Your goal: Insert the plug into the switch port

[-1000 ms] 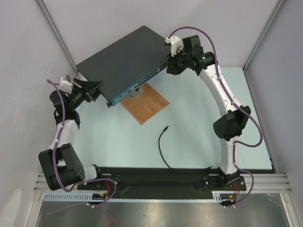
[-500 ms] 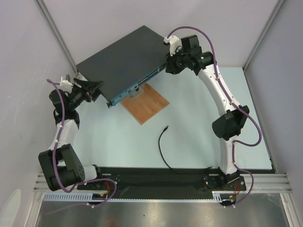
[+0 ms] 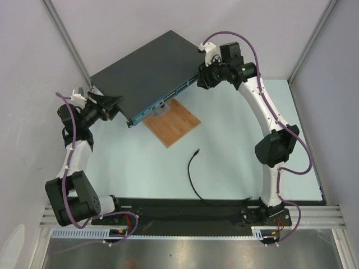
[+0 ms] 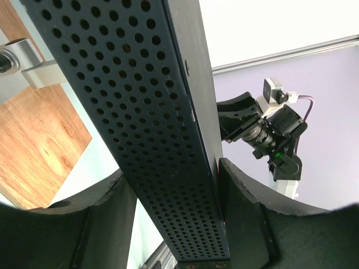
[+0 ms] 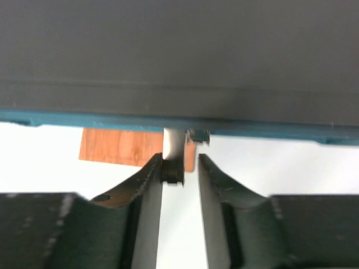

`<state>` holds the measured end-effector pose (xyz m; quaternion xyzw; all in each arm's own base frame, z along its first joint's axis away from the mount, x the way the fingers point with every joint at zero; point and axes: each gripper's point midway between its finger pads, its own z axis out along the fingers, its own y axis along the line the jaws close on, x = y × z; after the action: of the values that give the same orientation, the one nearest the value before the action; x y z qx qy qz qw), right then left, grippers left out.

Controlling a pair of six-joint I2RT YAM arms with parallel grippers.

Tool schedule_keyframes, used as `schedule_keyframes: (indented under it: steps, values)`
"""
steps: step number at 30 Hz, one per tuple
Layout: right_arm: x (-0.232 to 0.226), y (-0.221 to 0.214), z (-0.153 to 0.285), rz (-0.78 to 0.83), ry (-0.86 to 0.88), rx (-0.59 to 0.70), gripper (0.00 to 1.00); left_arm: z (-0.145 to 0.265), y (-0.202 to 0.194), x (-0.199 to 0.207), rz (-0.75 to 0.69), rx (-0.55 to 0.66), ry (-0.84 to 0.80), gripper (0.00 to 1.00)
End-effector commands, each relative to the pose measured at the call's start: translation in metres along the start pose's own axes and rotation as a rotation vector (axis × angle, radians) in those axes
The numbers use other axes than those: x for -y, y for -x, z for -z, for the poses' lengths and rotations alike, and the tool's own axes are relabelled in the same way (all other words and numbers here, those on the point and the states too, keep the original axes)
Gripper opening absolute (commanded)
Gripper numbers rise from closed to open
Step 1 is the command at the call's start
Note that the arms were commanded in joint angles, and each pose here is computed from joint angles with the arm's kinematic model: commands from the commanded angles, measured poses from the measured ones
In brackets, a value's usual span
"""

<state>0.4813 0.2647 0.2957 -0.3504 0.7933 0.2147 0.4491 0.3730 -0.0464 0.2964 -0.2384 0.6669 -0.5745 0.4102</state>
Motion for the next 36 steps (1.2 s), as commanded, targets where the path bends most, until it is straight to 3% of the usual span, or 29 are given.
schedule_keyframes:
  steps: [1,5,9,12,14,17,36]
  values:
    - [-0.001,0.026,0.037,0.054,0.0,0.083,0.37,-0.003,0.003,0.024,-0.206,0.003,-0.063,0.0]
    - [-0.006,0.009,0.044,0.05,0.05,0.04,0.52,-0.003,0.004,0.025,-0.207,0.0,-0.064,0.0]
    - [-0.011,-0.005,0.051,0.038,0.08,0.01,0.55,-0.003,0.003,0.024,-0.207,-0.002,-0.063,0.0]
    - [-0.008,-0.008,0.05,0.037,0.071,0.016,0.5,-0.003,0.002,0.024,-0.209,-0.004,-0.065,0.0]
    - [-0.008,-0.003,0.048,0.028,0.069,0.031,0.38,-0.003,0.002,0.024,-0.211,-0.004,-0.065,0.0]
    - [-0.004,0.005,0.043,0.015,0.061,0.058,0.27,-0.003,0.002,0.024,-0.21,-0.006,-0.064,0.0]
    - [-0.004,0.032,0.013,0.0,0.08,0.131,0.24,-0.002,0.002,0.024,-0.222,-0.005,-0.059,0.0]
